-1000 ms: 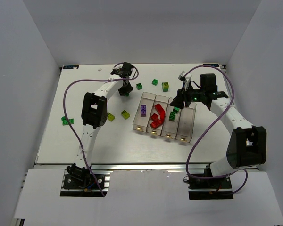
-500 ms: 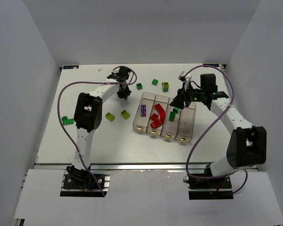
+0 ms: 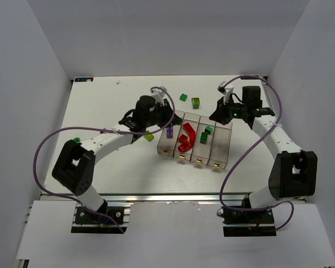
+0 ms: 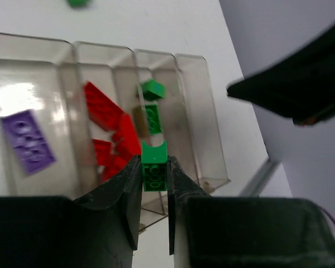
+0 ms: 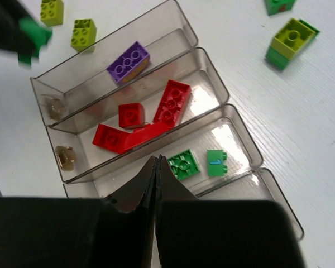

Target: Sort the legos into containers by color

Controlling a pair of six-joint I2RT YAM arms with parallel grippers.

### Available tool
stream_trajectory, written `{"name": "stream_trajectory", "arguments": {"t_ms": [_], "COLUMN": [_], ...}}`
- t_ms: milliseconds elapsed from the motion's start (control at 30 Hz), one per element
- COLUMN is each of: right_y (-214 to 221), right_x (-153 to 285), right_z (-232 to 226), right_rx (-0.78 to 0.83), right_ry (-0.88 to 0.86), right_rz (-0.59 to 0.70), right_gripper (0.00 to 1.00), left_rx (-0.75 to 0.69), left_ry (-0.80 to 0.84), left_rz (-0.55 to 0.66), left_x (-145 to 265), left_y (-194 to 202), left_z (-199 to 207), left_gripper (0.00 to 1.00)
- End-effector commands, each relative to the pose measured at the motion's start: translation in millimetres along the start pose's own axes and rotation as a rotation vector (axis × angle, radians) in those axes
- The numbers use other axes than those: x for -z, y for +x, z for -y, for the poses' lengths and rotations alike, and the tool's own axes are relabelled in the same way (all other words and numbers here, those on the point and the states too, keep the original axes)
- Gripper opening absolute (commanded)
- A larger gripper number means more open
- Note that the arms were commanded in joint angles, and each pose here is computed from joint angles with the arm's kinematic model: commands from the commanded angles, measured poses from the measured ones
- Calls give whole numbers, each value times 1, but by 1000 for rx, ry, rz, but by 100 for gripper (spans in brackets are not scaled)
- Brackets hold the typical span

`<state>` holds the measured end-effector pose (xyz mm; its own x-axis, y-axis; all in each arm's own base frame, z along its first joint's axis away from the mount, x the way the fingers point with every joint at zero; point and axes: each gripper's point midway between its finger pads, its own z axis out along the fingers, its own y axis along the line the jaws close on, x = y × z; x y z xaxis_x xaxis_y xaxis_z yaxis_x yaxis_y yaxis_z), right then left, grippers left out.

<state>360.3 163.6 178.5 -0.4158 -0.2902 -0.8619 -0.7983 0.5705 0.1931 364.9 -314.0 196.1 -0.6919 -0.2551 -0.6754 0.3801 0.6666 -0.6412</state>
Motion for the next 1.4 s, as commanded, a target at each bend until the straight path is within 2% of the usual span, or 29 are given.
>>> {"name": "stream_trajectory", "arguments": {"t_ms": [0, 133, 433, 567, 733, 800, 1033, 1267, 1333, 1367], "right_y": [-37, -40, -25, -20, -20, -21, -17, -16, -5, -21], "right_x": [19, 30, 37, 37, 36, 36, 31, 15, -6, -9], "right_z": [16, 30, 31, 29, 31, 32, 34, 42, 49, 57], "right_rx": [29, 5, -24, -32, -32, -32, -48, -83, -104, -96], "right_ry": [96, 144, 167, 164, 165, 164, 155, 135, 150, 176], "right_rz": [76, 93, 80, 73, 72, 73, 62, 49, -25, -21], "right_gripper": [0, 2, 9, 9, 11, 11, 15, 28, 35, 38], "left_rx": [-31, -54, -109, -118, -119, -120, -123, -132, -144, -137], "left_ry": [161, 188, 115, 103, 81, 76, 73, 56, 36, 9], "left_rz": [-69, -145, -271, -280, -299, -302, -299, -265, -203, -202], "left_x": [-18, -44, -83, -90, -93, -94, -92, -81, -67, -60], "left_y": [24, 52, 93, 97, 101, 101, 100, 88, 69, 74], "left_z": [39, 61, 62, 63, 62, 62, 63, 66, 69, 58], "left_gripper": [0, 0, 3, 10, 29, 40, 58, 59, 59, 59]}}
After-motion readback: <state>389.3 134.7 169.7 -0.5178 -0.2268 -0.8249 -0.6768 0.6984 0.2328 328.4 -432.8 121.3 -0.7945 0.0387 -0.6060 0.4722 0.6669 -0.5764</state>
